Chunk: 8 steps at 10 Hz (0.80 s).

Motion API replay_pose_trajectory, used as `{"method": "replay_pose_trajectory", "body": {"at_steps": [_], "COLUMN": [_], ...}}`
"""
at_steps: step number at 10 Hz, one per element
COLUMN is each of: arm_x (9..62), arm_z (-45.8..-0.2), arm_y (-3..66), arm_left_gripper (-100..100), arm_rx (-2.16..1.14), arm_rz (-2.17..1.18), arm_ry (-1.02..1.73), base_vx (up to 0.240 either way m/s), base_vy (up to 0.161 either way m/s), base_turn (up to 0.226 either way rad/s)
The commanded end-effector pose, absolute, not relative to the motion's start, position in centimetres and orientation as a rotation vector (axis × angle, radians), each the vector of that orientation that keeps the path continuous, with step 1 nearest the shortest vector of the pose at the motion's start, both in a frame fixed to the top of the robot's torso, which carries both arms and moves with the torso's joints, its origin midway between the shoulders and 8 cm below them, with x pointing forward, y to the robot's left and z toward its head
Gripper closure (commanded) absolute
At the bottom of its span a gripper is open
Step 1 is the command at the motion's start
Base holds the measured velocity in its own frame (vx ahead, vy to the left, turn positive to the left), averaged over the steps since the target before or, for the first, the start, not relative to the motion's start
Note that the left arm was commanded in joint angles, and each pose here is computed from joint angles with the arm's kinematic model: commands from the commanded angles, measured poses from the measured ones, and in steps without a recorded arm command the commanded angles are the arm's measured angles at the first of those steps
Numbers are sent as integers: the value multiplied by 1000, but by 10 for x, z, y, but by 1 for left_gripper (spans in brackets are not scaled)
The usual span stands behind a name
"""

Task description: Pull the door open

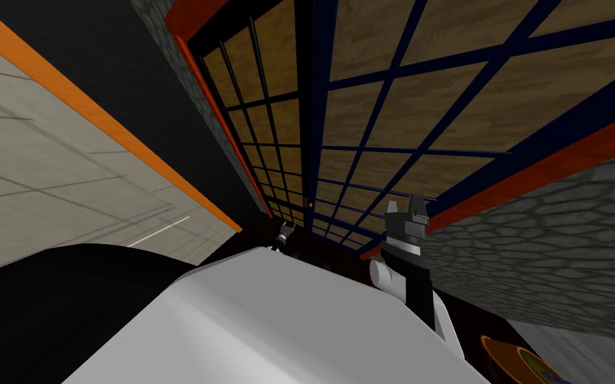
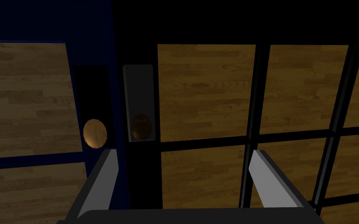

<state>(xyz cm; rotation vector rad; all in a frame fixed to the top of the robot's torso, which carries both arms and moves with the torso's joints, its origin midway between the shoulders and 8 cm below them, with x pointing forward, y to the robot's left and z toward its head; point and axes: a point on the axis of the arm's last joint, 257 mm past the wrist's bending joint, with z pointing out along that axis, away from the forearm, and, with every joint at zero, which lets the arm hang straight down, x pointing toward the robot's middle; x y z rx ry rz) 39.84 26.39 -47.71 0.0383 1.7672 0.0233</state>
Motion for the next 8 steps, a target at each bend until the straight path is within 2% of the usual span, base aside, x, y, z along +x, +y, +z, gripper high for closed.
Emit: {"method": "replay_pose_trajectory", "body": {"at_steps": [1,8], "arm_x": [412,457], "arm_z": [-467,-423], "arm_y": [253,215], "arm_left_gripper": [-100,-100], "arm_rx": [43,61], "arm_rz": [8,-50], "arm_ry": [1739,1627], "base_vx": [175,155], "base_vy": [17,10], "base_turn": [-34,-34]}}
